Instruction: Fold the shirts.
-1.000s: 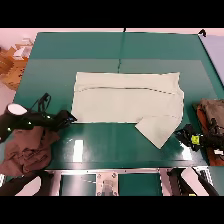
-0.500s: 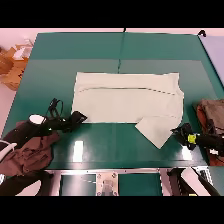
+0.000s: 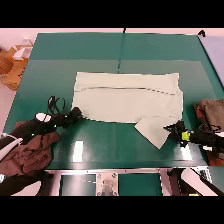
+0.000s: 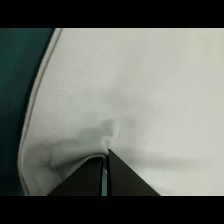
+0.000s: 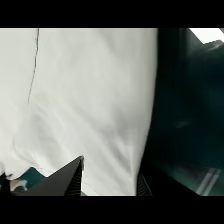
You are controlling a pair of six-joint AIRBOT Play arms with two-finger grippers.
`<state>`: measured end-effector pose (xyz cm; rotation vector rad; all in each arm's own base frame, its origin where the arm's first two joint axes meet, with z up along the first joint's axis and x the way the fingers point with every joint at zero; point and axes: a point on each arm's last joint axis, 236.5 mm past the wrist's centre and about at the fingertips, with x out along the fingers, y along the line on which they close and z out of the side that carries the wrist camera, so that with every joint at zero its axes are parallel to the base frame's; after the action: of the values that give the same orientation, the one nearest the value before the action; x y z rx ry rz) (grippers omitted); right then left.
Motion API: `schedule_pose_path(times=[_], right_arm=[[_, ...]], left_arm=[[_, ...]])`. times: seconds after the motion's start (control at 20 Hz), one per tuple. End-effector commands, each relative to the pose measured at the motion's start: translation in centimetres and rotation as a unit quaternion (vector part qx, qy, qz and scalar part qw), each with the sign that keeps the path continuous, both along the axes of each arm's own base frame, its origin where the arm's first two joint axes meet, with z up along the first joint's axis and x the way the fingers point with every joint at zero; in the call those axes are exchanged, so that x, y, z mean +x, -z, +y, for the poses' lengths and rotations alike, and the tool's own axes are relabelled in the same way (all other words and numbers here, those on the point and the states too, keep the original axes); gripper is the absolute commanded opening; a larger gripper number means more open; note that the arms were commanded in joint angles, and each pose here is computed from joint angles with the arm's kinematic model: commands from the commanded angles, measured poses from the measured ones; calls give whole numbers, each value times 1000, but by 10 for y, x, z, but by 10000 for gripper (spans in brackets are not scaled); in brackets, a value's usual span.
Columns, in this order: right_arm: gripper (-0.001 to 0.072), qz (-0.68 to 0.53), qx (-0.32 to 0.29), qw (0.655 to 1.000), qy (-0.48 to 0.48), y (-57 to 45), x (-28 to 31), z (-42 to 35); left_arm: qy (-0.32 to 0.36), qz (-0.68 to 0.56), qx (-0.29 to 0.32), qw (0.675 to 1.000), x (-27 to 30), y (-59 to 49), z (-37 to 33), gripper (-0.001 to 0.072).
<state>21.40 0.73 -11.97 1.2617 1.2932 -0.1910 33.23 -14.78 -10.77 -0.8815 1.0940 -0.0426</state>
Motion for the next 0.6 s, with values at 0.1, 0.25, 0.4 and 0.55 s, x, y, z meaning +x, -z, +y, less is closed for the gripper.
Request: schedule_pose_path(times=[0.1,0.25,0.4,0.55], right_arm=[[143,-5,-23,999,-39,11,0,1],[20,-19,-30,997,-62,1,7,-3],[19,8,-52,995,-83,-17,2,-18],[18,49,-112,989,-80,-32,-15,-42]], left_arm=[[2,-5,-2,1000,2,-3,-2,20],[46,-19,6,999,-1,-16,-7,19],[101,-17,32,994,-18,-35,0,18],[160,32,82,983,-58,-33,15,18]])
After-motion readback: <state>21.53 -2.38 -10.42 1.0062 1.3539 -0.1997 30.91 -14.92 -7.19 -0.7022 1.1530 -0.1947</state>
